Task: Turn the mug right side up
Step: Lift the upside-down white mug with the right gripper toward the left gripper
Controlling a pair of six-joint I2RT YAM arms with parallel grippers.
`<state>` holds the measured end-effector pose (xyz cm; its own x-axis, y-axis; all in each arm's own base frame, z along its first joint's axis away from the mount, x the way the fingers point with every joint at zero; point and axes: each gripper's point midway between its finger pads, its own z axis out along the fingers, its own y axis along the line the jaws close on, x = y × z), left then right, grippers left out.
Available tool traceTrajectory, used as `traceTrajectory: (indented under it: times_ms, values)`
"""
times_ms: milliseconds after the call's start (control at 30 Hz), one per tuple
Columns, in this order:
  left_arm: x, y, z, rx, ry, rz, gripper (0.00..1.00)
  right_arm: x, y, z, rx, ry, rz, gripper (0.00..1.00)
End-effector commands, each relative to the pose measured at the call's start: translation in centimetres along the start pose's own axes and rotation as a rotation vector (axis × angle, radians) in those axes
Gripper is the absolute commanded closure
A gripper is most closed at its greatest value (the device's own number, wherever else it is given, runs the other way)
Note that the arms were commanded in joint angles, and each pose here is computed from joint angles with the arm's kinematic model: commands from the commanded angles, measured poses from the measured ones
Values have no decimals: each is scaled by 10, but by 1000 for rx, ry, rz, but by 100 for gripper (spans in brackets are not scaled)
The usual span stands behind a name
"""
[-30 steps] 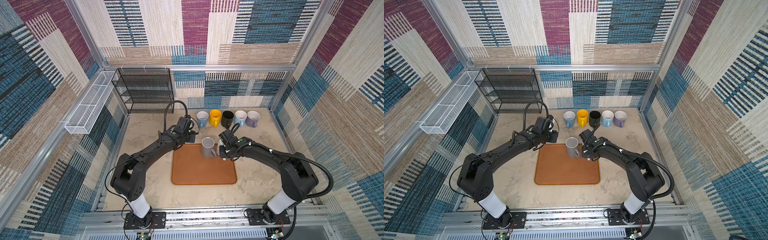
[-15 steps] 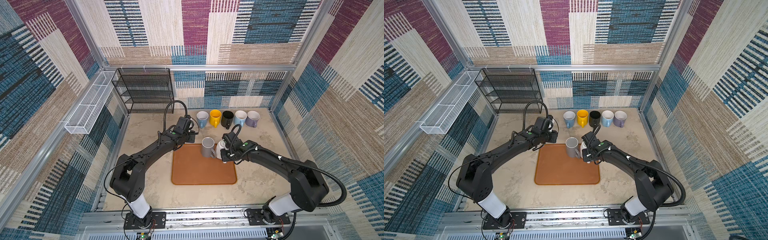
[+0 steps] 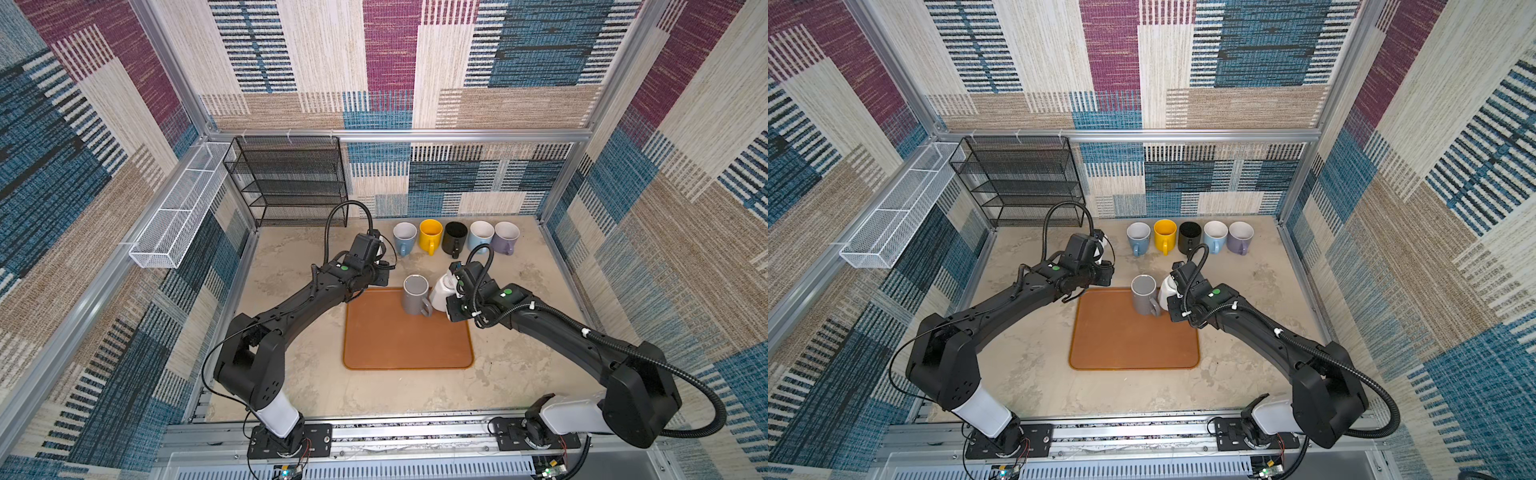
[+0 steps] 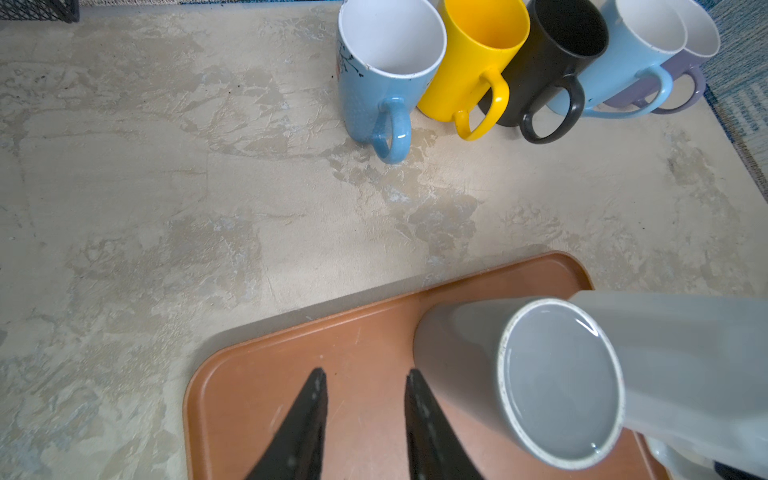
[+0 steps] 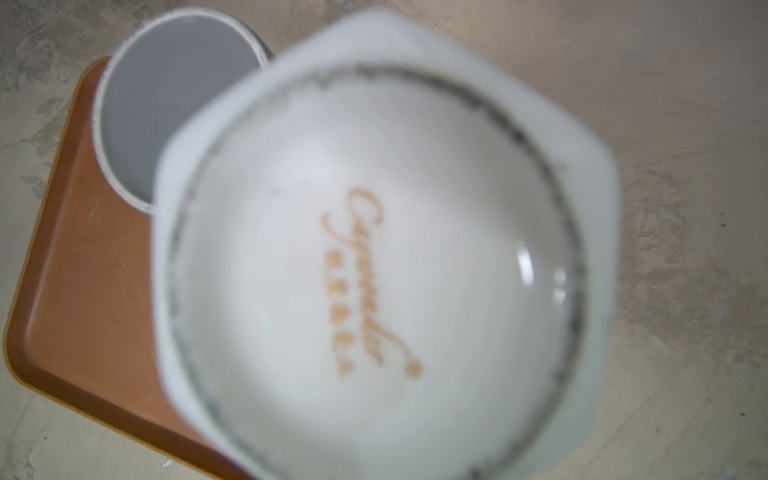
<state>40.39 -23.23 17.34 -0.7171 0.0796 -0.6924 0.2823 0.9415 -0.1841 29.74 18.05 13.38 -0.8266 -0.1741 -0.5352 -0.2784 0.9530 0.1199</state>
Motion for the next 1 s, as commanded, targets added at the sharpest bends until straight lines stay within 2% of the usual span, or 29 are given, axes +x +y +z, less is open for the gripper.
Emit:
traceTrajectory:
  times_ms: [0, 367, 633, 800, 967]
  values:
    - [-7, -4, -6, 21, -25, 9, 67, -24, -1, -14, 18, -89, -16, 96]
    - [-12, -5, -22, 36, -63, 16, 67, -65, 11, -47, -5, -182, -79, 96]
    - [-16, -4, -33, 45, -95, 9, 66, -86, 26, -50, -7, -214, -131, 96]
    - [-5, 4, -32, 69, -80, -36, 67, -101, 42, -52, -30, -242, -157, 96]
    - [15, 27, -36, 35, -49, -66, 67, -115, 59, -53, -61, -270, -177, 97]
